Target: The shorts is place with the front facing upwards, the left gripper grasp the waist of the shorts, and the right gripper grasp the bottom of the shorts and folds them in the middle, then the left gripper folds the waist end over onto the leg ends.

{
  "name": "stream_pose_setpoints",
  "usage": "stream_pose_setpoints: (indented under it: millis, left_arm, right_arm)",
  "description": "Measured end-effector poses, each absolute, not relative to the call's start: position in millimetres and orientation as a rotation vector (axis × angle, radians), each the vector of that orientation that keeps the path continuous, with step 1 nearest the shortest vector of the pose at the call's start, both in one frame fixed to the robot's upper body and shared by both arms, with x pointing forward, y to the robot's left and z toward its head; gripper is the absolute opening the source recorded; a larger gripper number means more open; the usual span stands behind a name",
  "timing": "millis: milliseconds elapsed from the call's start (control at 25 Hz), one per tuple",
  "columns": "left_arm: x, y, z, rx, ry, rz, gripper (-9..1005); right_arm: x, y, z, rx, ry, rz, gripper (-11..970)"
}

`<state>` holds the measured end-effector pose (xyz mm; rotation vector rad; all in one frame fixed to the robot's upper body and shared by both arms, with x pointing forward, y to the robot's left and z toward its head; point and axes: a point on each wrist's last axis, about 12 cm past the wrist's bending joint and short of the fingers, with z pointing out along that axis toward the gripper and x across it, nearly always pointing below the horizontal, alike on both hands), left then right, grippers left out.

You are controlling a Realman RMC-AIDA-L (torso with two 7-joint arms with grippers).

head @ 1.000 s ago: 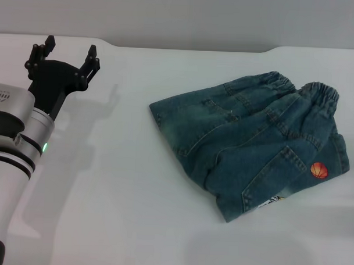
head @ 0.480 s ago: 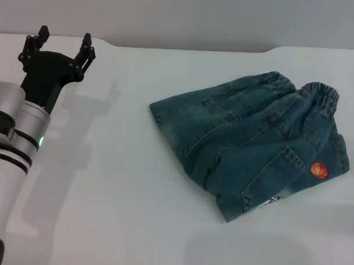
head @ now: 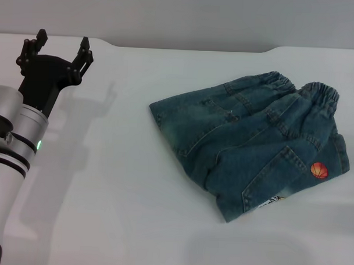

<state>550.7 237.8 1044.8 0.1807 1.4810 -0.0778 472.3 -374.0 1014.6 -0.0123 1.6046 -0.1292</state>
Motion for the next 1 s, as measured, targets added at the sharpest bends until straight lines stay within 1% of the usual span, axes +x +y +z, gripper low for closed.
stream_pose_setpoints:
  millis: [280, 680, 1000]
  left_arm:
    - [552, 237, 1042, 0.186, 1.501, -0.081, 848]
    - [557, 234, 1046, 0.199, 1.490, -0.090, 848]
    - [557, 231, 1044, 0.222, 1.501, -0.092, 848]
  right_arm:
    - [474, -370, 1027, -0.035, 1.503, -0.107, -1]
    - [480, -366, 1031, -0.050, 1.477, -0.092, 62]
    - [478, -364, 1031, -0.090, 1.476, -0.080, 113]
